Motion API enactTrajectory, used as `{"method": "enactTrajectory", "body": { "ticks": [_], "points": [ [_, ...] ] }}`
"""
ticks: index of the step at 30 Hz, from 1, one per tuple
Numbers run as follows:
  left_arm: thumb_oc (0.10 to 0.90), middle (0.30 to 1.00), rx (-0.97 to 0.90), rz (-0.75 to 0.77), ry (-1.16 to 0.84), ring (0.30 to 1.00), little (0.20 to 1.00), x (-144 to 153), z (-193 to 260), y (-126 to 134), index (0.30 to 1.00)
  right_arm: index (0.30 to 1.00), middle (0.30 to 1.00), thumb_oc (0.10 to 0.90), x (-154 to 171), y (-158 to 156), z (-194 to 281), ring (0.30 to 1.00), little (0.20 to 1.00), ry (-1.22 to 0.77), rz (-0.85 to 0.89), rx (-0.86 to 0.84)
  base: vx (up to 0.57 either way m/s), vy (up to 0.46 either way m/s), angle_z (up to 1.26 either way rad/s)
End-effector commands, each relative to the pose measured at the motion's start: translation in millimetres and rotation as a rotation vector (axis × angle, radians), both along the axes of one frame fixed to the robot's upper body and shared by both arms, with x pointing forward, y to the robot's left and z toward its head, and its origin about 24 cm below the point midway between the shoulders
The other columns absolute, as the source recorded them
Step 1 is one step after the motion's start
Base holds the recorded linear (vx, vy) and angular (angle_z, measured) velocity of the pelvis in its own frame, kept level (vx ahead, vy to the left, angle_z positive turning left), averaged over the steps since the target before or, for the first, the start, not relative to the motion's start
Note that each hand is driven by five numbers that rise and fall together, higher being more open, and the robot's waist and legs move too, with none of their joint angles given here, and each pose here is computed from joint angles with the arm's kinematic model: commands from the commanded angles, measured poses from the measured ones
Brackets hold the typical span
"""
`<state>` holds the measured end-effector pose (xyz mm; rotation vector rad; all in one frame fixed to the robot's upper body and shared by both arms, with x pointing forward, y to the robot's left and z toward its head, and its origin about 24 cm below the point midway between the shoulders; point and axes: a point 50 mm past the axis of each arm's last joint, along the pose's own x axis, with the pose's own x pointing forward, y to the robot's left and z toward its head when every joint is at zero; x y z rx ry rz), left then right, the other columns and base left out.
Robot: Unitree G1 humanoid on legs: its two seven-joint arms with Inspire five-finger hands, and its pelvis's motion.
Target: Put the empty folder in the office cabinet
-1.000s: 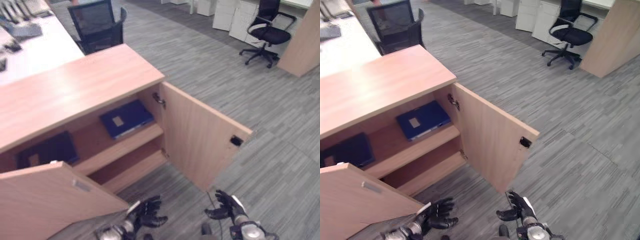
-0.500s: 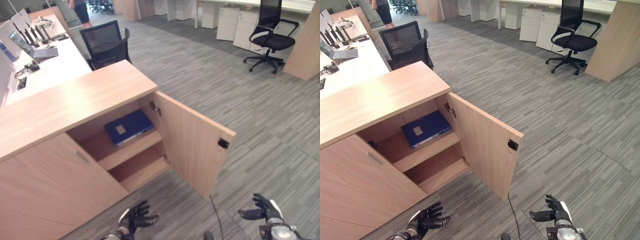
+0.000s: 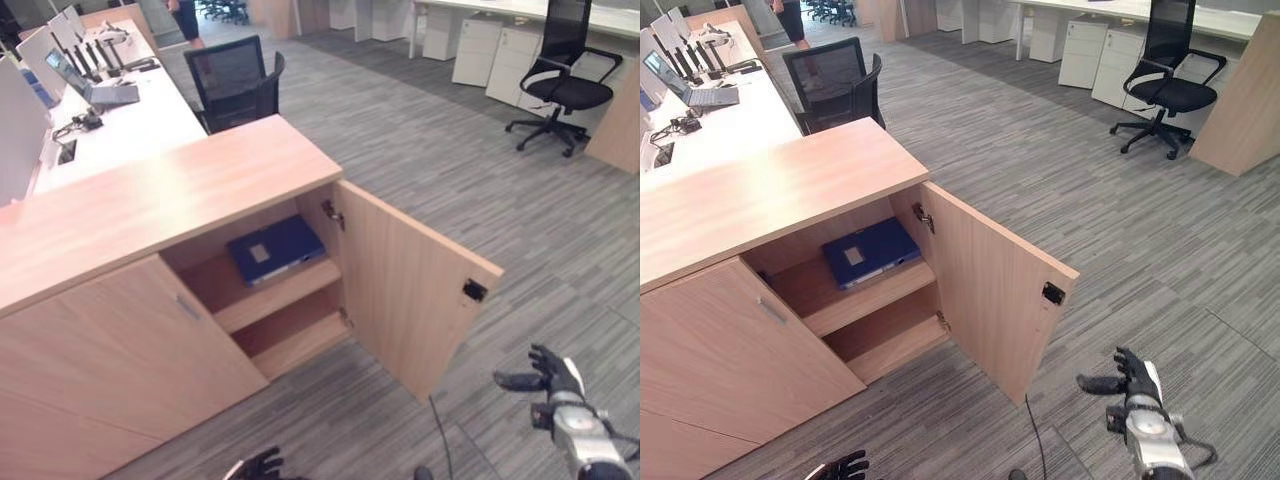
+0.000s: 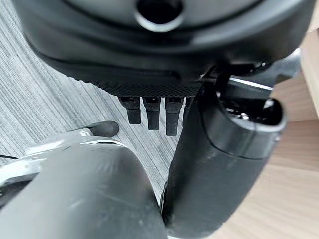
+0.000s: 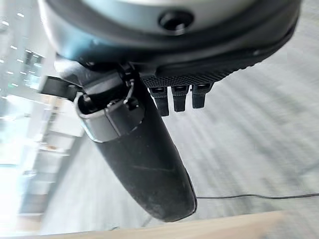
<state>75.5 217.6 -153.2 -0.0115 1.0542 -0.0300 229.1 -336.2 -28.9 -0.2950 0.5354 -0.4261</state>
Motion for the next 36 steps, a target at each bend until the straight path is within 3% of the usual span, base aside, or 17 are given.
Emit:
{"method": "enactTrajectory", "body": {
  "ticks": [1, 9, 16, 26, 36],
  "points": [
    [0.800, 0.900, 0.066, -0.060, -0.068, 0.900, 0.900, 22, 9, 18, 0.900, 0.900, 0.900, 0.800, 51, -7, 57, 0.900, 0.900, -0.232, 0.008, -0.053, 0.01, 0.017, 0.04],
    [0.800, 0.900, 0.048, -0.048, -0.072, 0.900, 0.900, 18, 11, 18, 0.900, 0.900, 0.900, 0.800, 102, 40, 91, 0.900, 0.900, -0.335, 0.185, -0.055, 0.01, 0.018, 0.09],
    [0.800, 0.900, 0.044, -0.050, -0.078, 0.900, 0.900, 17, 13, 20, 0.900, 0.900, 0.900, 0.800, 122, 61, 107, 0.900, 0.900, -0.372, 0.248, -0.055, 0.00, -0.002, 0.07],
    [0.800, 0.900, 0.062, -0.056, -0.083, 0.900, 0.900, 18, 14, 23, 0.900, 0.900, 0.900, 0.800, 128, 119, 92, 0.900, 0.900, -0.352, 0.437, 0.017, 0.00, -0.011, 0.05],
    [0.800, 0.900, 0.105, -0.029, -0.047, 0.900, 0.900, 15, 8, 24, 0.900, 0.900, 0.900, 0.800, 105, 177, 75, 0.900, 0.900, -0.388, 0.636, 0.162, 0.00, -0.025, 0.06]
  ]
}}
